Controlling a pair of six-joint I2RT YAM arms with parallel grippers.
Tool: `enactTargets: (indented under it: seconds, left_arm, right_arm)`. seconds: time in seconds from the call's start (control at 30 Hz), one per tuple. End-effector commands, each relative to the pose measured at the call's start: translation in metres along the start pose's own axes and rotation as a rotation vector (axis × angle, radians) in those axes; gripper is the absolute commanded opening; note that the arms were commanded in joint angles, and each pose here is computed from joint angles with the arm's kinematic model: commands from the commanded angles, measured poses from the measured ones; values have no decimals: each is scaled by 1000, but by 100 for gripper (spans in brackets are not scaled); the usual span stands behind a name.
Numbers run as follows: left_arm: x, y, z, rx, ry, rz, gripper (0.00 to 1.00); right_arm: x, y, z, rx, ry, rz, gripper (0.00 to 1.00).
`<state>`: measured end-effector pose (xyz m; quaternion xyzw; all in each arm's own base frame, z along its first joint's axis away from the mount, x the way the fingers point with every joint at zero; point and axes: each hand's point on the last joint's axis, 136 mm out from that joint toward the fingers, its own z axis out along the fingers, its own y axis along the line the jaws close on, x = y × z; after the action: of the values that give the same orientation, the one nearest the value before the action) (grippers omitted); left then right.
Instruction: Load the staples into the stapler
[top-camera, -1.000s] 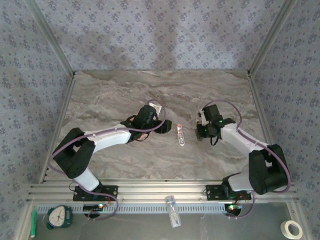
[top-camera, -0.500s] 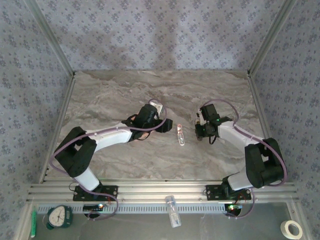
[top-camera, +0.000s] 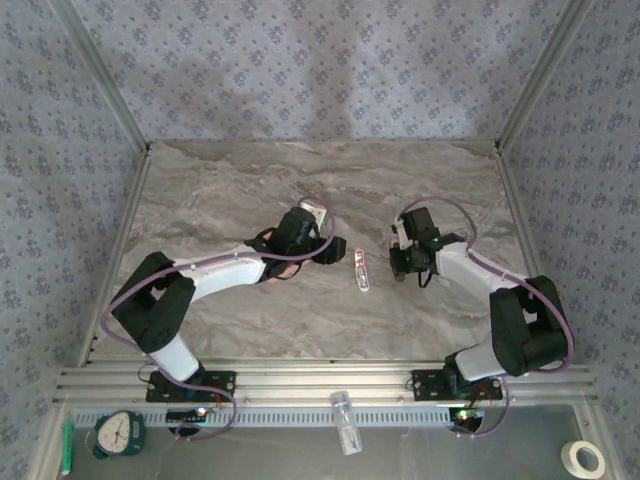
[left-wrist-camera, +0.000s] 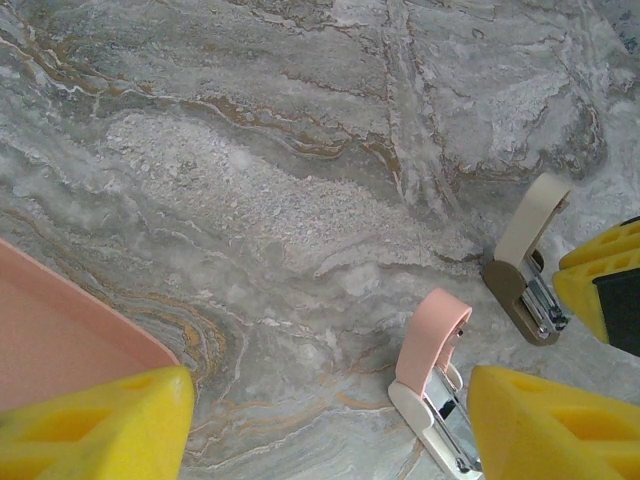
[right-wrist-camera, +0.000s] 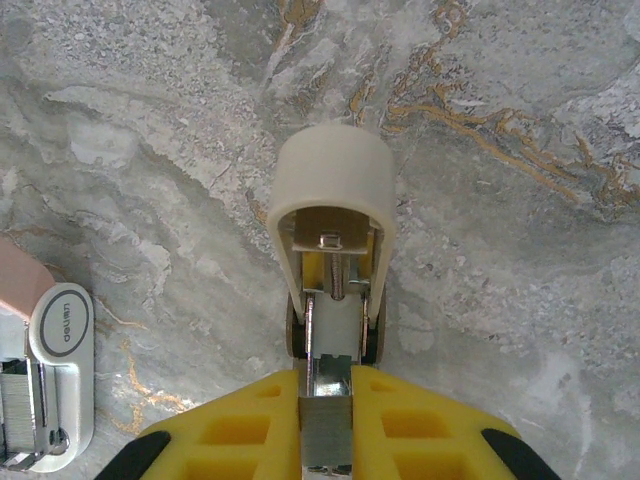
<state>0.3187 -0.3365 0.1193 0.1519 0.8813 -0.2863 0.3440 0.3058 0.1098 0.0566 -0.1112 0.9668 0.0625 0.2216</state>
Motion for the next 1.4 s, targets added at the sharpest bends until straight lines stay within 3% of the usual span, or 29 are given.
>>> enactTargets:
  seconds: [0.0,1.37]
  left_arm:
    - [-11,-10,0,25,-25,5,72]
    - [-8,-9,-2,12,-21,14,72]
  right_arm:
    - [3,1,2,-19,20,-16,18]
    - [3,1,11,8,62,-28,18]
